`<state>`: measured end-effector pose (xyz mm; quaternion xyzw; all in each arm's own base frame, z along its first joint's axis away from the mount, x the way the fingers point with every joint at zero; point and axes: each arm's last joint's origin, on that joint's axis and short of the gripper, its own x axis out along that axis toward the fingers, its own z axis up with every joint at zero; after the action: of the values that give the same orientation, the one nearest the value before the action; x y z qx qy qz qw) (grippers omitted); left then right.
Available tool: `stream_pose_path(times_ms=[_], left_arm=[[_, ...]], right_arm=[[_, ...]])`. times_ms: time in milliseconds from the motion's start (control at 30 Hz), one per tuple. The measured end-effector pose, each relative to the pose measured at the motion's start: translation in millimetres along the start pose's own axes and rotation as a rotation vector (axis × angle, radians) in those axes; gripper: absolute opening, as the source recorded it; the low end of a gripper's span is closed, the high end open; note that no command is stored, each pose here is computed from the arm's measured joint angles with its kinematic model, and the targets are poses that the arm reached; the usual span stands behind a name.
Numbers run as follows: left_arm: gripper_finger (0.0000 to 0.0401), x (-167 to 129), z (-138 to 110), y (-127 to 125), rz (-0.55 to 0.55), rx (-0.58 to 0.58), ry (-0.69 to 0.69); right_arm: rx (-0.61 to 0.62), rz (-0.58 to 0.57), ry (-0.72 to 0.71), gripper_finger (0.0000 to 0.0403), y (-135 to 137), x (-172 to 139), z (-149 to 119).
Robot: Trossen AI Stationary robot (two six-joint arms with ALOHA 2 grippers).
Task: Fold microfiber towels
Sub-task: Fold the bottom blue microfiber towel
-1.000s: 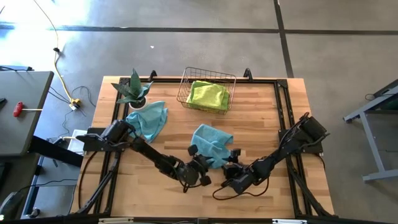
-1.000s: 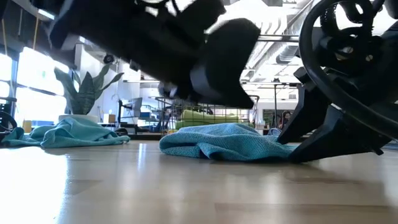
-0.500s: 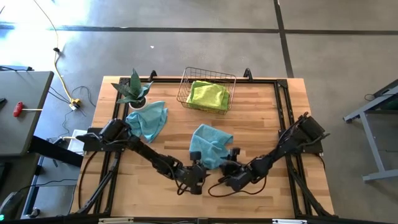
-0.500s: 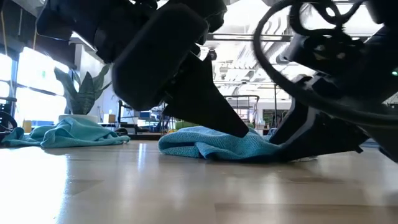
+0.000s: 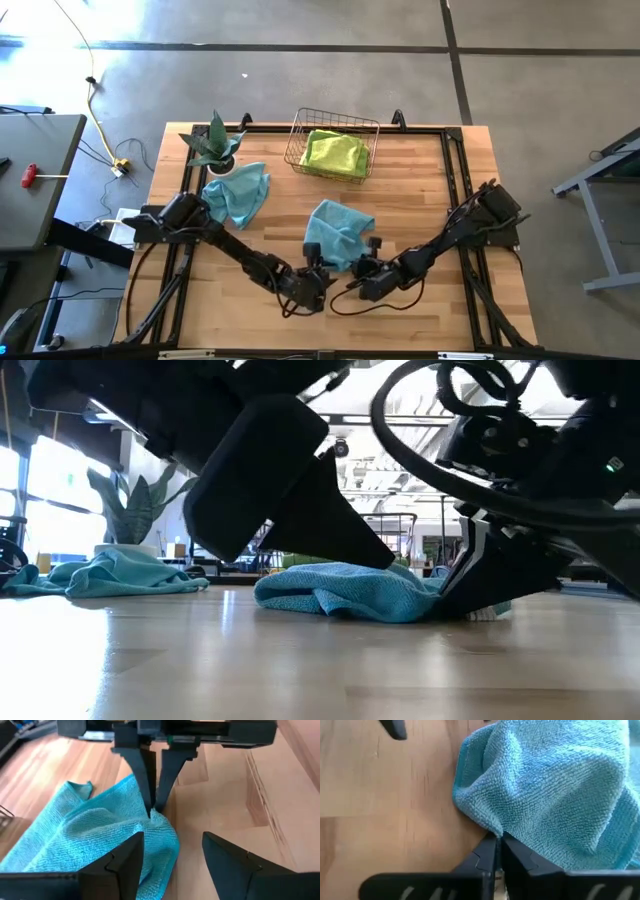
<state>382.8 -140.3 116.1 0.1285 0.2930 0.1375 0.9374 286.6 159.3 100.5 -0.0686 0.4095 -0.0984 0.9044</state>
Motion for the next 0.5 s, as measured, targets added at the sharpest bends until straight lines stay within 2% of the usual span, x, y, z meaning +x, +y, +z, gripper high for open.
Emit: stream_pose_path(times_ms=[100,200,267,500], left_arm=[[0.0193,-3.6,0.3,-4.2,0.015,0.008,-0.013],[0.0193,-6.8,1.7,-7.5,0.041,0.003,-0.034],[0.0193,-8.7,2.6,-9.3,0.056,0.005,-0.048],[0.0193,-13.6,6.0,-13.2,0.125,0.067,-0.088]], right_arm=[[0.024,0.07,0.04,0.0007,-3.2,-2.3,10.9],[0.1,0.145,0.06,0.0005,-9.6,-6.5,26.1],[0.16,0.17,0.055,0.0005,-14.8,-7.5,34.8],[0.253,0.236,0.075,0.0001,-31.6,-1.6,54.7]])
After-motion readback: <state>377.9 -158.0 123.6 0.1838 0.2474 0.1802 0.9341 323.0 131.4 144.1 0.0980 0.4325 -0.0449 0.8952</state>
